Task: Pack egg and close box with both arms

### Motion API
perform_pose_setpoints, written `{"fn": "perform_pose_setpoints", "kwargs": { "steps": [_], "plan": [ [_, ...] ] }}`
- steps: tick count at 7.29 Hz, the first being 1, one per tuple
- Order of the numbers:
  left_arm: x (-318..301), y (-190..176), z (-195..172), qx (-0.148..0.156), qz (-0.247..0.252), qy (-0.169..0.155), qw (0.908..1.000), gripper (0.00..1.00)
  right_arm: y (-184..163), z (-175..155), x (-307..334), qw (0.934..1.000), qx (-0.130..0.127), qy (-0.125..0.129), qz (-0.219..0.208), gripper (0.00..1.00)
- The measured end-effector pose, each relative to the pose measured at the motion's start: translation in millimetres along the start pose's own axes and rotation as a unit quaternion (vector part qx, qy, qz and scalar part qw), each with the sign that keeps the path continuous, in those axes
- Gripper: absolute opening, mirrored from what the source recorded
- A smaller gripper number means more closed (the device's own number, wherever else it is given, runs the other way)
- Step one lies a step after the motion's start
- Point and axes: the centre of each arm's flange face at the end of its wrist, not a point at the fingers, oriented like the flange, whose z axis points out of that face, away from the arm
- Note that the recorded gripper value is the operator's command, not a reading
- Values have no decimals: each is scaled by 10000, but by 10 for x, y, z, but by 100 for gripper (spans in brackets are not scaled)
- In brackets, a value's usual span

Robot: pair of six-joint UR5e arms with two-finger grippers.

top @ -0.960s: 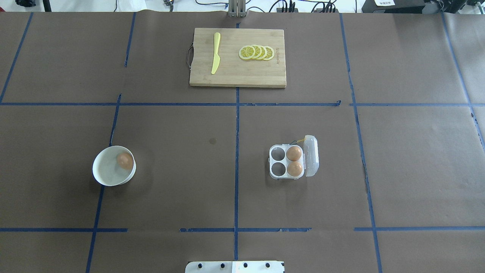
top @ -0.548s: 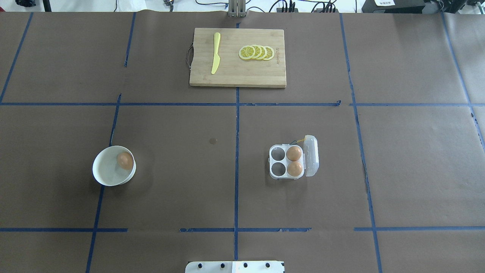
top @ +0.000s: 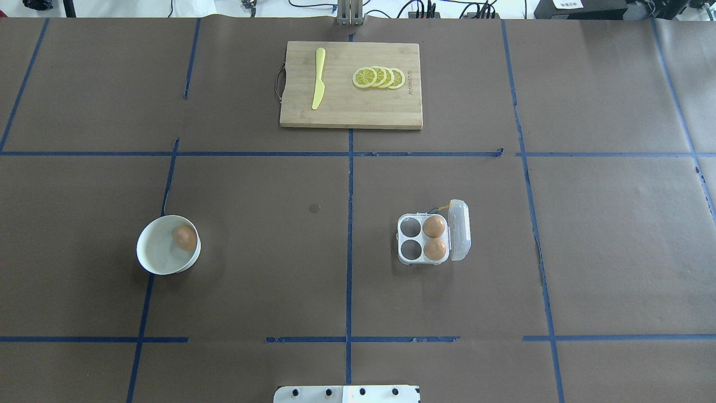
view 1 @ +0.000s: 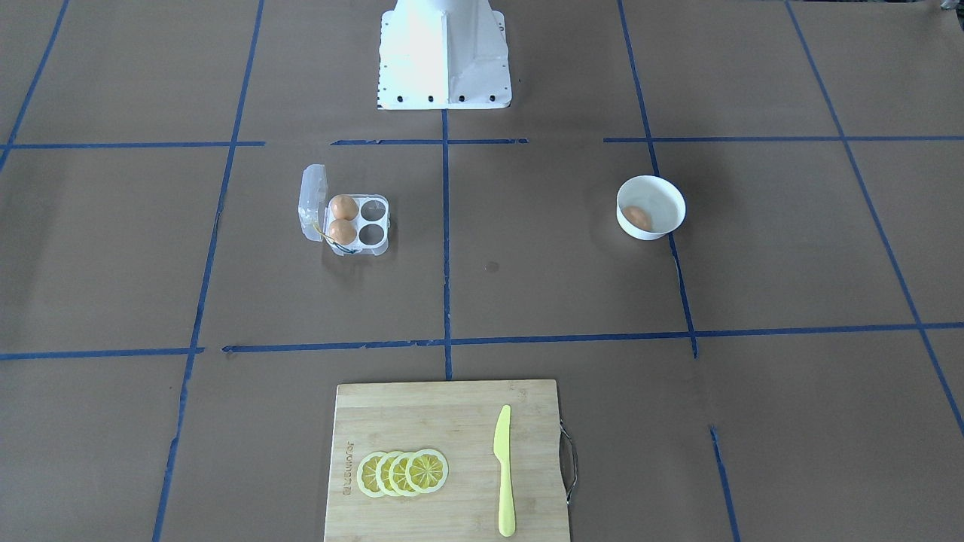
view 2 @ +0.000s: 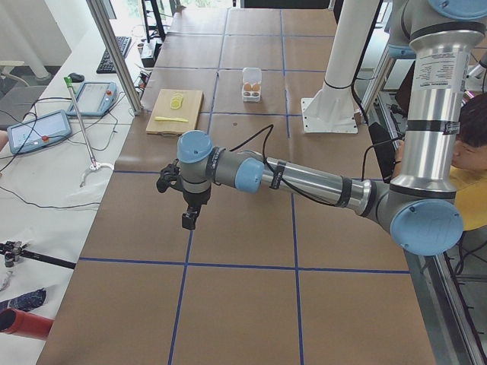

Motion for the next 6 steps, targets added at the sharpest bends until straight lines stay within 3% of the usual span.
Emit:
{"fn": "perform_pose_setpoints", "kwargs": {
  "steps": [2,4,6],
  "plan": [
    [273,-31,149,-76,-2,377,9993,100,74,138,-95,9993,120,-78,-345,100],
    [872,-94,375,-267,-828,742,9934,100,143,258,-154,9987,112,-131,-485,100],
    [1728,-77,665,-338,-1615,1233,9786,100,150,329,-206,9984,59,-154,-549,100]
  ]
}}
